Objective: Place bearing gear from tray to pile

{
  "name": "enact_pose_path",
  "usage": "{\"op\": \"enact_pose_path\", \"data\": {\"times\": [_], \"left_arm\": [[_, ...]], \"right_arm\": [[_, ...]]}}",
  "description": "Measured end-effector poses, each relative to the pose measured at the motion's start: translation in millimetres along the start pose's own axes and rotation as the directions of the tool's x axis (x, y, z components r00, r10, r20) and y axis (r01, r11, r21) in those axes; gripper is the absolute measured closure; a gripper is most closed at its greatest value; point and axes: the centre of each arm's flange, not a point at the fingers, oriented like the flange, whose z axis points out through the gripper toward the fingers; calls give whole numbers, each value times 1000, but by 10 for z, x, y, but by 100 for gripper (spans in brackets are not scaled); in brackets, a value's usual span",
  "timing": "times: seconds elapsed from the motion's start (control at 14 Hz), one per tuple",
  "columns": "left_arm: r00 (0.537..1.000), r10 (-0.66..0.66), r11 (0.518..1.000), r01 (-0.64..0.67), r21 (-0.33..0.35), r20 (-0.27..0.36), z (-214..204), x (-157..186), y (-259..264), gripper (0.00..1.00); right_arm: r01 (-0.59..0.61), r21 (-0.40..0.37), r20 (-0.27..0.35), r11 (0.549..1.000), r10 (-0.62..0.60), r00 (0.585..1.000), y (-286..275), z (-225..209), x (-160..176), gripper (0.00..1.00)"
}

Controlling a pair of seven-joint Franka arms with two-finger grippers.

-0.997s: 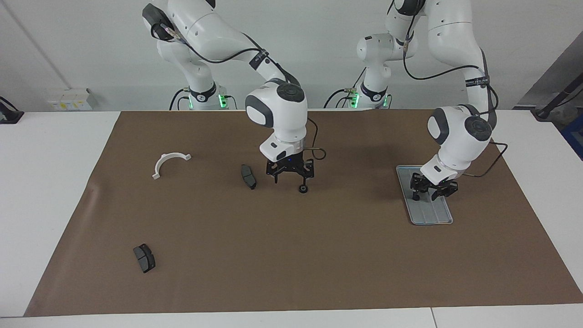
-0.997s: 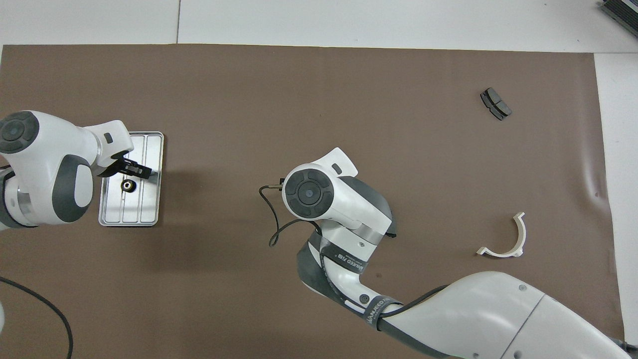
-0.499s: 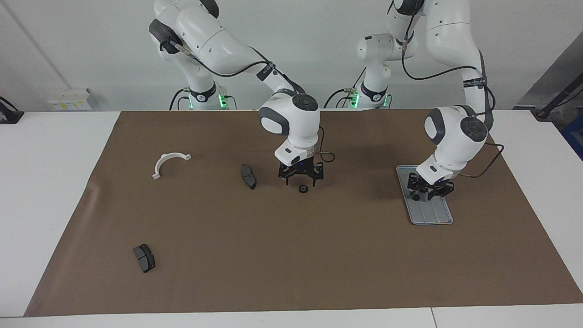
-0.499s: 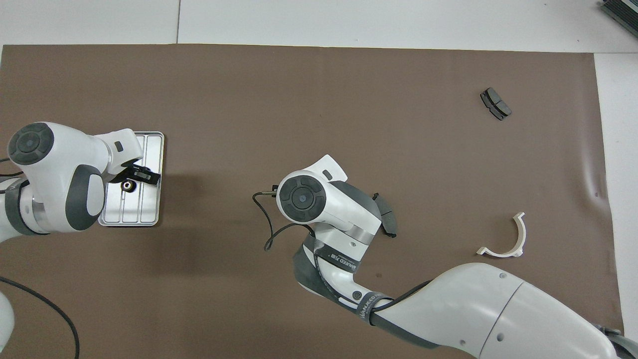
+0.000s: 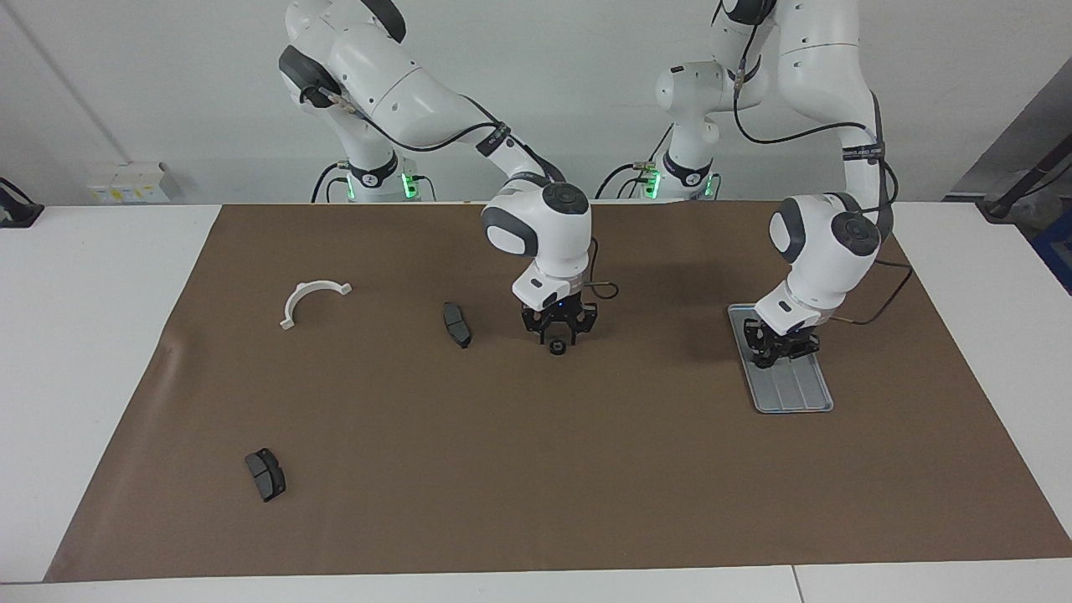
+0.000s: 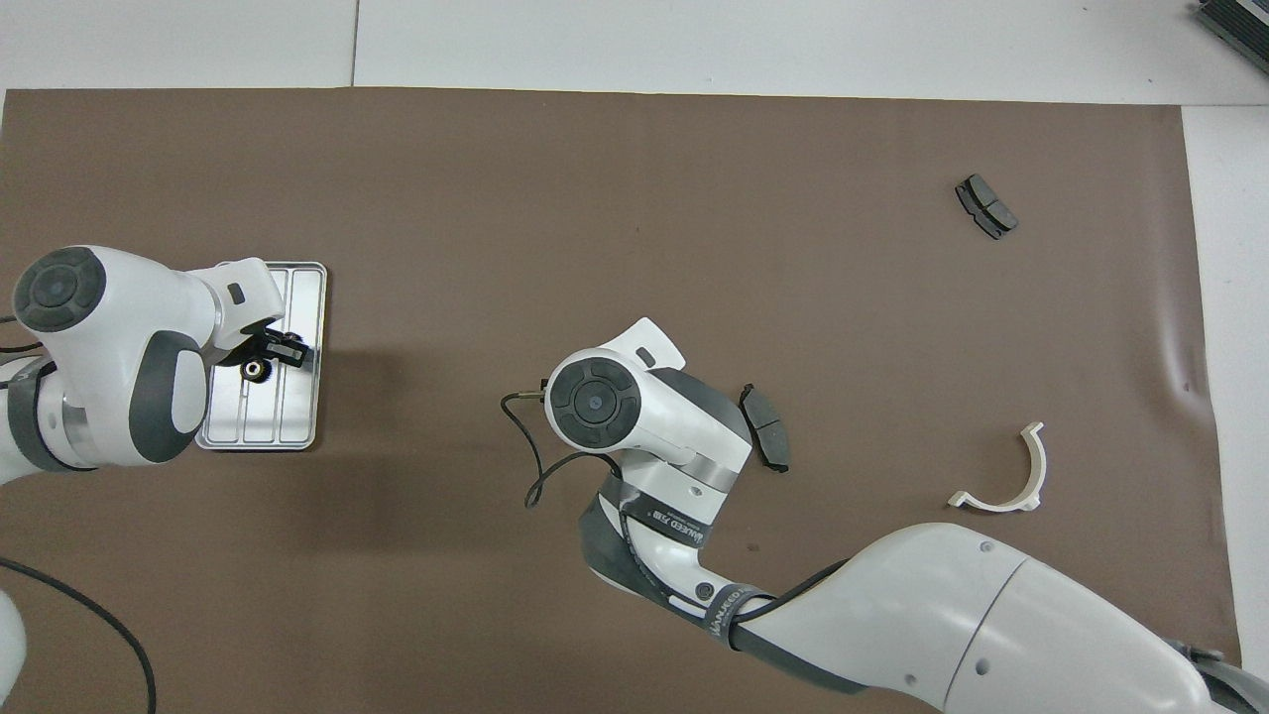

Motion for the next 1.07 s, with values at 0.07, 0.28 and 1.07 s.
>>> {"op": "enact_pose_path", "data": {"times": [0.07,0.28,1.07], "left_arm": [[1000,0,1000,0,0,0,0,0,0,77],[1000,-2,1000,2,3,-6,-31,19,-21,77],[951,-308,951,308,-16,-33,-339,563,926,77]], "right_arm": [[0,0,0,1000,0,1000,0,0,0,38],[1,-2,-1,1000,-1,1000,3,0,-1,55],[-60,-27,-75,998,58,996,468,-827,533,71]]}}
